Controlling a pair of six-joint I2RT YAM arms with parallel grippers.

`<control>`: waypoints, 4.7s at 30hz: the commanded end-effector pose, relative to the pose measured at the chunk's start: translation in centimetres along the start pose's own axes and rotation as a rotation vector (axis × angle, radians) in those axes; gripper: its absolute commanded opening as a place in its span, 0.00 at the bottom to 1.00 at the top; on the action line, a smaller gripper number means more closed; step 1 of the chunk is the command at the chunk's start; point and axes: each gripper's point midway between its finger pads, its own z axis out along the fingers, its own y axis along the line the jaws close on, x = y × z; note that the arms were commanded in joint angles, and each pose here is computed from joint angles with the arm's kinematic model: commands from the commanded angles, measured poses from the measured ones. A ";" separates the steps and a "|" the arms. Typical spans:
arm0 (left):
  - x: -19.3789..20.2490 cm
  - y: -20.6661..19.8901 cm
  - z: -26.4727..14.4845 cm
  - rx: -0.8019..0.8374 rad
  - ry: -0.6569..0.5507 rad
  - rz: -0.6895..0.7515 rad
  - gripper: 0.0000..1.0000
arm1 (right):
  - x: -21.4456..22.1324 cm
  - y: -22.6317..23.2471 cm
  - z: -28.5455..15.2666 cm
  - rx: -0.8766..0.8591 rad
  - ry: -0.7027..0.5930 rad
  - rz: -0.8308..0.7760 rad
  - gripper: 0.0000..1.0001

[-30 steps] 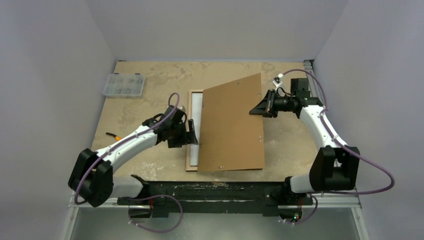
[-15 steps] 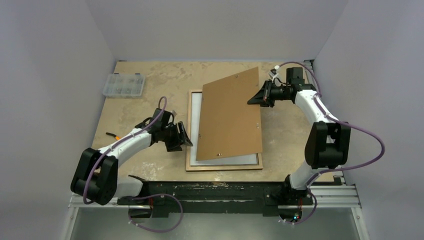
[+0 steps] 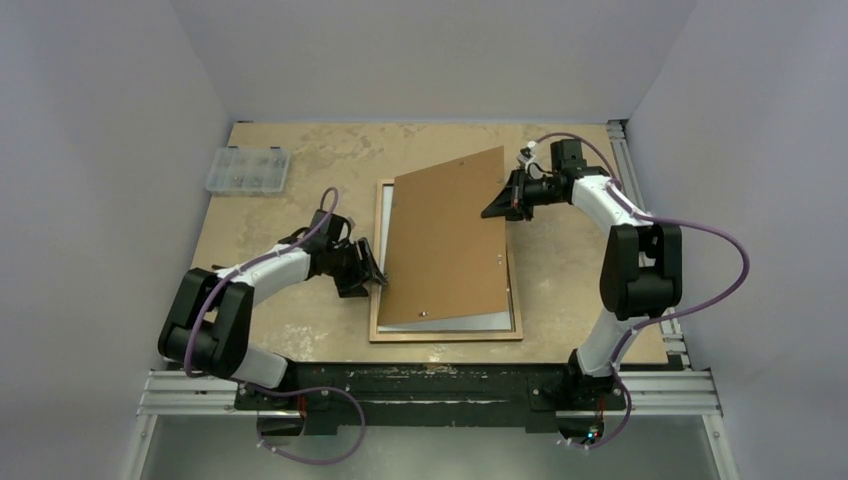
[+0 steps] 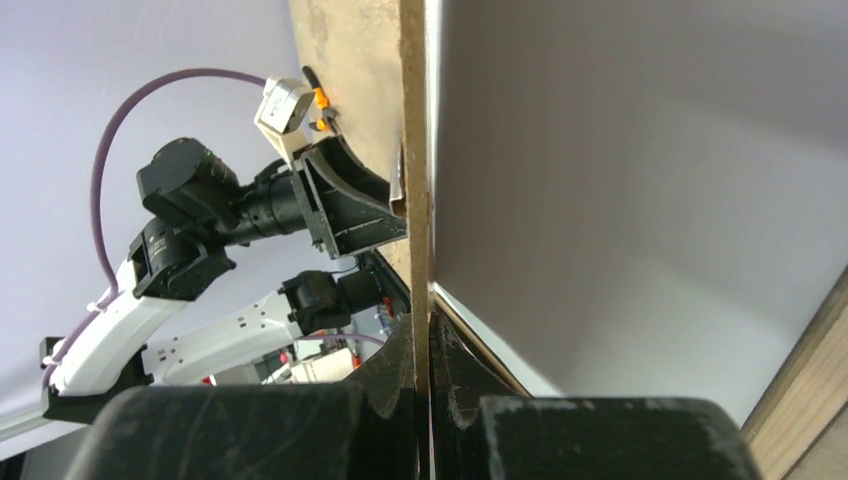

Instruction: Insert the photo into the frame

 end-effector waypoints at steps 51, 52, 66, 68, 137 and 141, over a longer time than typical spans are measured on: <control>-5.9 2.5 0.8 -0.091 -0.060 0.023 0.36 | 2.3 -4.6 4.5 0.150 0.184 -0.027 0.00; -5.9 2.5 0.5 -0.095 -0.067 0.027 0.39 | 2.1 -5.2 4.5 0.178 0.174 -0.032 0.05; -4.5 3.2 -3.3 -0.163 -0.127 0.040 0.66 | 0.6 -8.2 5.7 0.392 0.118 -0.120 0.97; -4.3 3.3 -3.5 -0.165 -0.132 0.038 0.66 | 0.8 -8.1 5.9 0.421 0.118 -0.139 0.98; 2.9 1.9 -2.0 -0.098 -0.086 0.034 0.57 | 8.8 -10.0 4.0 0.571 0.133 -0.219 0.81; 2.5 3.0 -3.2 -0.170 -0.140 0.030 0.61 | 9.2 -9.7 3.2 0.581 0.116 -0.232 0.82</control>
